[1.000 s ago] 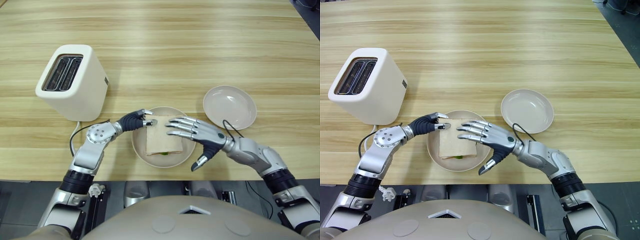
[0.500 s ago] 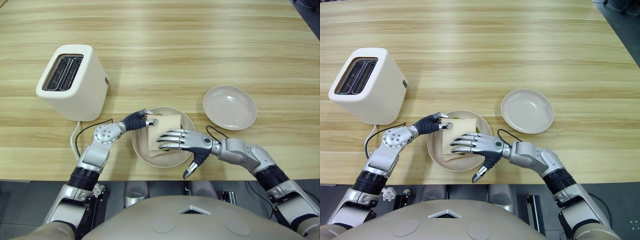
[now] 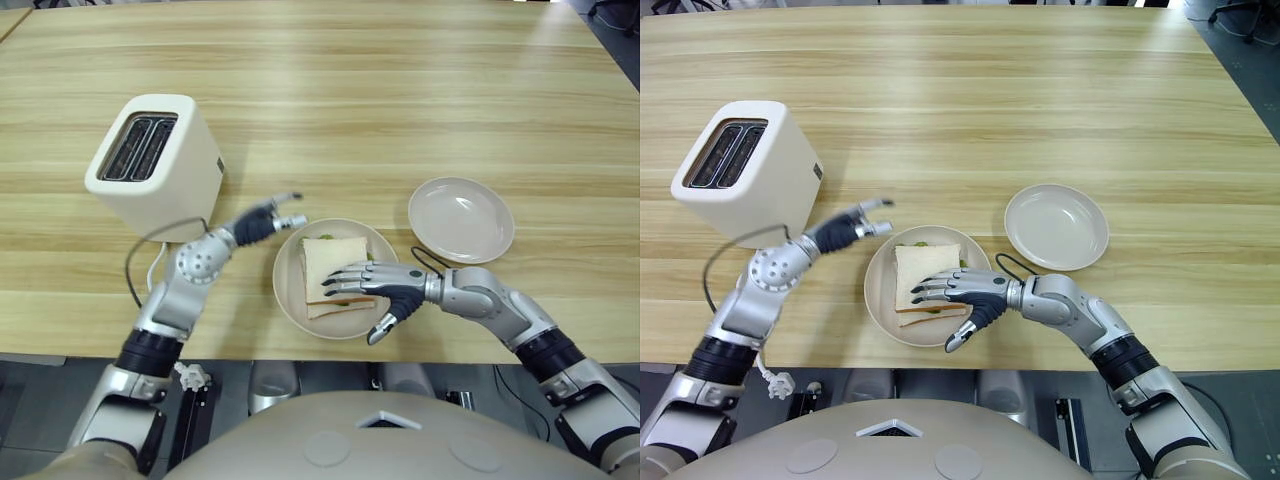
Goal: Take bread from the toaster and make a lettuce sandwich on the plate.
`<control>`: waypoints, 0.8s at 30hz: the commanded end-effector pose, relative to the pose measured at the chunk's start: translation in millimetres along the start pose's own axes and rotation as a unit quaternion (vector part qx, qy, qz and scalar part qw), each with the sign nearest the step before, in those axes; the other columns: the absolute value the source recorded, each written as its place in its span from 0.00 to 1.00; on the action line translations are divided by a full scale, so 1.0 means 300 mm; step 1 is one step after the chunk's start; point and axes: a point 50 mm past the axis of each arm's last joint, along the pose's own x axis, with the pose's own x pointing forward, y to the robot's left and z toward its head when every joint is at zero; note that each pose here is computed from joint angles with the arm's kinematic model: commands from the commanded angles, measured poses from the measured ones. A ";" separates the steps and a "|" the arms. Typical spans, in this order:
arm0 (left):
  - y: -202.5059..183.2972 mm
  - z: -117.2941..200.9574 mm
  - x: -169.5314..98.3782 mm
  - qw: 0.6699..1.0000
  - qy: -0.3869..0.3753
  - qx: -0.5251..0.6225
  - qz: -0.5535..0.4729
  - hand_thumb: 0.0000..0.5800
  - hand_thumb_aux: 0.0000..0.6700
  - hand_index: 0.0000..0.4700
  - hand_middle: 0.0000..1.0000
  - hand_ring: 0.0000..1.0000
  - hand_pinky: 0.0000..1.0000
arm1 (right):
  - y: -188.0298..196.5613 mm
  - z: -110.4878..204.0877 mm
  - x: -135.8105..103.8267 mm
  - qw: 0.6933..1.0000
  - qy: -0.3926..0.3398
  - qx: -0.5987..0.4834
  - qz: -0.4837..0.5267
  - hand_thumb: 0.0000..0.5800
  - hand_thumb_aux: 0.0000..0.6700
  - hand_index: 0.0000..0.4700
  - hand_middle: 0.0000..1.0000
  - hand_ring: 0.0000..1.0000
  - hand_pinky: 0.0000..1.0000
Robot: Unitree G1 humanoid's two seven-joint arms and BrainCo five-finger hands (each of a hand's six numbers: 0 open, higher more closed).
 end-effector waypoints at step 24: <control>-0.090 0.148 -0.431 0.914 -0.168 -0.319 -0.187 1.00 1.00 0.98 1.00 1.00 1.00 | -0.024 0.118 -0.220 0.897 -0.131 0.374 -0.196 1.00 1.00 0.98 1.00 1.00 1.00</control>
